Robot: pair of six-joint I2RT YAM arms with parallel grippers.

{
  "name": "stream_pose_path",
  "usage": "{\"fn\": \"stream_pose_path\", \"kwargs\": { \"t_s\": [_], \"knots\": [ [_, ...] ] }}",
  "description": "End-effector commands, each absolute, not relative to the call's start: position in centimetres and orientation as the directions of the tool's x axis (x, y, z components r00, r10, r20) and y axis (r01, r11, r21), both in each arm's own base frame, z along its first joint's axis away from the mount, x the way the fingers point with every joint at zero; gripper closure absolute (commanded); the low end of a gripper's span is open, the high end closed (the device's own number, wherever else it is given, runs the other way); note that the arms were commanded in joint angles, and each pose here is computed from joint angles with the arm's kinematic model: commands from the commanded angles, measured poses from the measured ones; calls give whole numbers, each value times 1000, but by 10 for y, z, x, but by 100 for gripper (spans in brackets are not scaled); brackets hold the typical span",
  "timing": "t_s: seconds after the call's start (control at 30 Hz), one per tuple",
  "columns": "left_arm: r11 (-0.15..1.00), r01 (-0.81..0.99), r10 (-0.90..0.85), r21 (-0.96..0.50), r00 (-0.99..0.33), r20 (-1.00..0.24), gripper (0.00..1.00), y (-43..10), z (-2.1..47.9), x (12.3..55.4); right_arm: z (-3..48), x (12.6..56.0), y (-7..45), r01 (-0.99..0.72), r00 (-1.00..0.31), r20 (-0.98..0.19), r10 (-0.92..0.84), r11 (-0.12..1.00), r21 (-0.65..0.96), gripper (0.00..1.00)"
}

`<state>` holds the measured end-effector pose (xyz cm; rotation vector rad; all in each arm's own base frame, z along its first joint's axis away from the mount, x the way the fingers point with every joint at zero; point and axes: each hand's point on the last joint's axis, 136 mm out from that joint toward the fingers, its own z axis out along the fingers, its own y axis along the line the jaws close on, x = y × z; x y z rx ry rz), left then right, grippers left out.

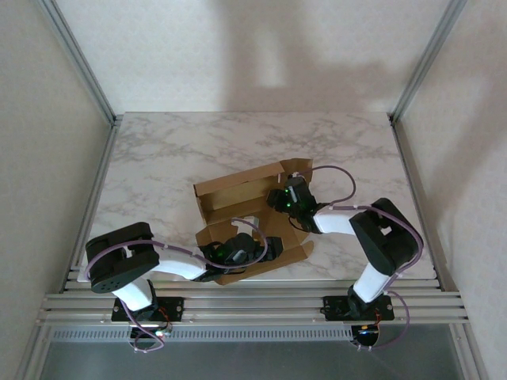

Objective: Fold the paper box

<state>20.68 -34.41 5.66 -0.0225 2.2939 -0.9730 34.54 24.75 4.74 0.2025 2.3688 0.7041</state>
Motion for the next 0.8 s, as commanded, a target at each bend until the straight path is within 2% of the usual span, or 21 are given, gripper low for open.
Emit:
{"fn": "stream_pose_path", "kwargs": {
  "t_s": [0.0, 0.17, 0.3, 0.47, 0.77],
  "knots": [
    [759, 220, -200, -613, -817, -541, 1, -343, 40, 198, 35, 345, 249, -22, -792, -540, 285, 870, 492, 56],
    [760, 219, -202, -612, -815, -543, 1, -341, 40, 197, 21, 343, 244, 22, -815, -511, 274, 896, 444, 58],
    [762, 216, -210, -610, -809, -548, 1, -338, 43, 198, 28, 340, 236, 37, -801, -526, 287, 900, 435, 58],
    [766, 219, -209, -604, -804, -557, 0, -335, 45, 198, 60, 333, 232, -63, -787, -577, 219, 901, 429, 56],
    [762, 237, -217, -603, -784, -582, 1, -330, 56, 199, 113, 293, 209, -218, -815, -565, 125, 839, 499, 45]
  ]
}}
